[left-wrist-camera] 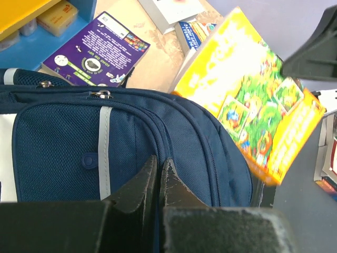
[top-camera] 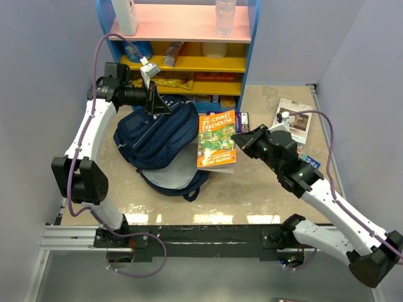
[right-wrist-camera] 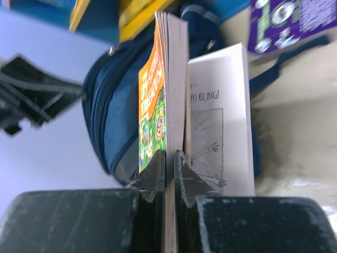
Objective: Pack the student bag
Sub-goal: Place the book in the student bag.
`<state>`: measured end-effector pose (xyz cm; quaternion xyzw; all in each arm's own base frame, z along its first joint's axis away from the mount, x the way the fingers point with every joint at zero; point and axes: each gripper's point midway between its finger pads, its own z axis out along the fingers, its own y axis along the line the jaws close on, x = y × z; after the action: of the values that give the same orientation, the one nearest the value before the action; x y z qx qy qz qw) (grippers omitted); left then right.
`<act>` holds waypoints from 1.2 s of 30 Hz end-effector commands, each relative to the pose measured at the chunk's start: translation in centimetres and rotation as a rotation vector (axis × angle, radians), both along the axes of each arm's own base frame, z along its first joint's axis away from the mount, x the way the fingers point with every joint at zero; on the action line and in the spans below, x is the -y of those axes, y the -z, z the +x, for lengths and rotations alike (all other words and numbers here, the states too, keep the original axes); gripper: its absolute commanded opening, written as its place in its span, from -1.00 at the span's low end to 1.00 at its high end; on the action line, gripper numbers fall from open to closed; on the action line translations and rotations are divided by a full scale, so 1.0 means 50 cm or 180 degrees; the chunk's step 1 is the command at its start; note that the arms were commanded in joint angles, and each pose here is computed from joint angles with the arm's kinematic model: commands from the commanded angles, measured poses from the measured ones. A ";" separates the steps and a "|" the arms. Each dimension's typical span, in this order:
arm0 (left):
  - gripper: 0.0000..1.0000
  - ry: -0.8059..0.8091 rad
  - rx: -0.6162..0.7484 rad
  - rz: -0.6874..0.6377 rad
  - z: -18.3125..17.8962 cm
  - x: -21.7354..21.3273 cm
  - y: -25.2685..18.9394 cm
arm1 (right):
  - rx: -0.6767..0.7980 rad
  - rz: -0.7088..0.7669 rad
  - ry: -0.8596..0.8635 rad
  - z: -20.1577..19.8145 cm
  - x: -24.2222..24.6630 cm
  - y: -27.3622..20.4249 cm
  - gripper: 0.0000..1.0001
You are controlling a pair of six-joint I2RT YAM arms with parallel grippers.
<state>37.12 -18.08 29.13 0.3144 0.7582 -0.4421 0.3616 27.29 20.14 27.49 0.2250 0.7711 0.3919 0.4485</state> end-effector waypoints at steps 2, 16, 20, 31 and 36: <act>-1.00 0.0165 0.0457 -0.0297 -0.016 0.017 -0.109 | 0.0050 0.0315 -0.0385 -0.014 -0.106 -0.040 -1.00; -1.00 0.0271 0.0311 -0.0458 -0.062 0.017 -0.144 | 0.0263 0.0431 -0.0675 0.043 -0.287 0.029 -1.00; -1.00 0.0250 0.0262 -0.0485 -0.071 0.014 -0.143 | 0.0515 0.0541 -0.0524 0.091 -0.322 0.026 -1.00; -1.00 0.0191 0.0116 -0.0579 -0.082 0.008 -0.146 | 0.0493 0.1128 0.0454 0.229 -0.355 0.069 -1.00; -1.00 0.0185 0.0097 -0.0576 -0.083 0.008 -0.141 | 0.0168 0.0558 0.0308 0.243 -0.429 0.117 -1.00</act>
<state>35.98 -17.47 30.40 0.2648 0.7645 -0.4686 0.3547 38.09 39.62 18.76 0.2793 0.7076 0.4604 0.4576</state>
